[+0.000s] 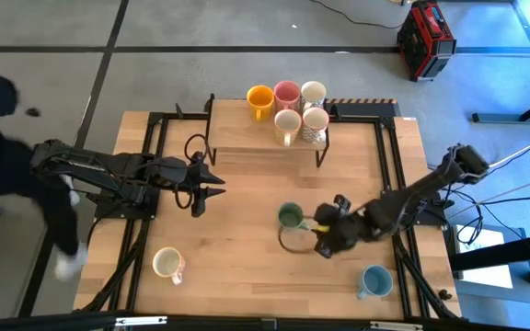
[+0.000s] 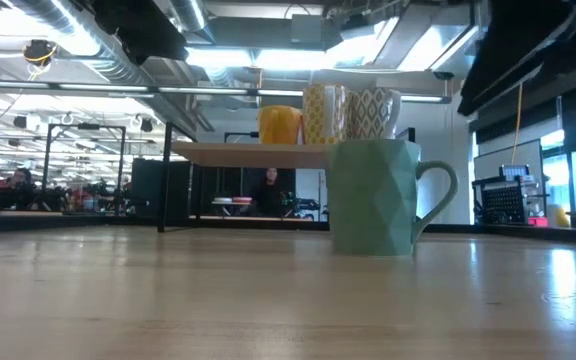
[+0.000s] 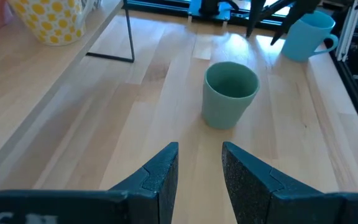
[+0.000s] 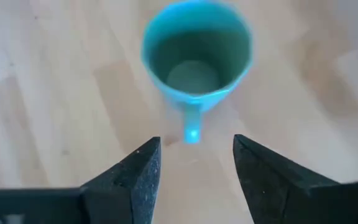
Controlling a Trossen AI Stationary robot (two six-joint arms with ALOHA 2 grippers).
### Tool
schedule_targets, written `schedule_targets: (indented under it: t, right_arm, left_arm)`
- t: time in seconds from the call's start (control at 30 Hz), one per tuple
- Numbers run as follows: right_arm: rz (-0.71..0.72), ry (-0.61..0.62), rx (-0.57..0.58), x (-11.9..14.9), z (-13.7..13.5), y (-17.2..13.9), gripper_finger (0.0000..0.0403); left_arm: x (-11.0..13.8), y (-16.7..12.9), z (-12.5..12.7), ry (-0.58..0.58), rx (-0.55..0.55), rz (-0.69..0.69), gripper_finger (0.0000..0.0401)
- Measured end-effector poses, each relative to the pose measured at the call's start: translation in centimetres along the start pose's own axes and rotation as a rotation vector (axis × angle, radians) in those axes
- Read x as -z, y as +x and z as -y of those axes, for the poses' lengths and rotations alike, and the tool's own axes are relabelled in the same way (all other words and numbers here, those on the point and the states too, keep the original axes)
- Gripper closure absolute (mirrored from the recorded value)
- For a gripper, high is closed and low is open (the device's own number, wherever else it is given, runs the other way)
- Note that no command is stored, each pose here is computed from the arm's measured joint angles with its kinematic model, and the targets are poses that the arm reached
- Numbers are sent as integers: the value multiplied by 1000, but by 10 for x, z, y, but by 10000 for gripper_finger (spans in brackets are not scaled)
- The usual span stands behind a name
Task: Place coffee mugs
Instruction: Put the green mug on the shelf
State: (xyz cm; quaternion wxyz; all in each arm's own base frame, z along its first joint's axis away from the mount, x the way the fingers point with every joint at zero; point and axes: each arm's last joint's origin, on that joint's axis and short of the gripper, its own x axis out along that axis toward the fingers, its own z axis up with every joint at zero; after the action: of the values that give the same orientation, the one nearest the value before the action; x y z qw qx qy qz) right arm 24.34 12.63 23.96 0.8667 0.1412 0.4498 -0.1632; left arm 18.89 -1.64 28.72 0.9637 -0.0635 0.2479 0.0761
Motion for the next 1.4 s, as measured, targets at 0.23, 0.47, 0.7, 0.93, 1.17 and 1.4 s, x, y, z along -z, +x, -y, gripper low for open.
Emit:
schedule_targets:
  t: [0.23,0.47,0.7,0.93,1.17,1.4]
  right_arm:
    - [110,-45,75,34,-13,24,212]
    - [146,-26,94,44,-17,54,212]
    - [139,-51,106,40,-19,84,221]
    - [110,-27,128,33,-11,97,305]
    - [103,-37,119,31,-10,98,382]
    - [95,-51,103,27,-13,94,382]
  left_arm:
    - [0,0,0,0,-2,0,283]
    - [0,0,0,-1,-3,-1,283]
    - [0,0,0,21,-3,0,283]
    - [0,0,0,24,-3,0,283]
    - [0,0,0,25,-3,-1,283]
    - [0,0,0,43,-4,-1,283]
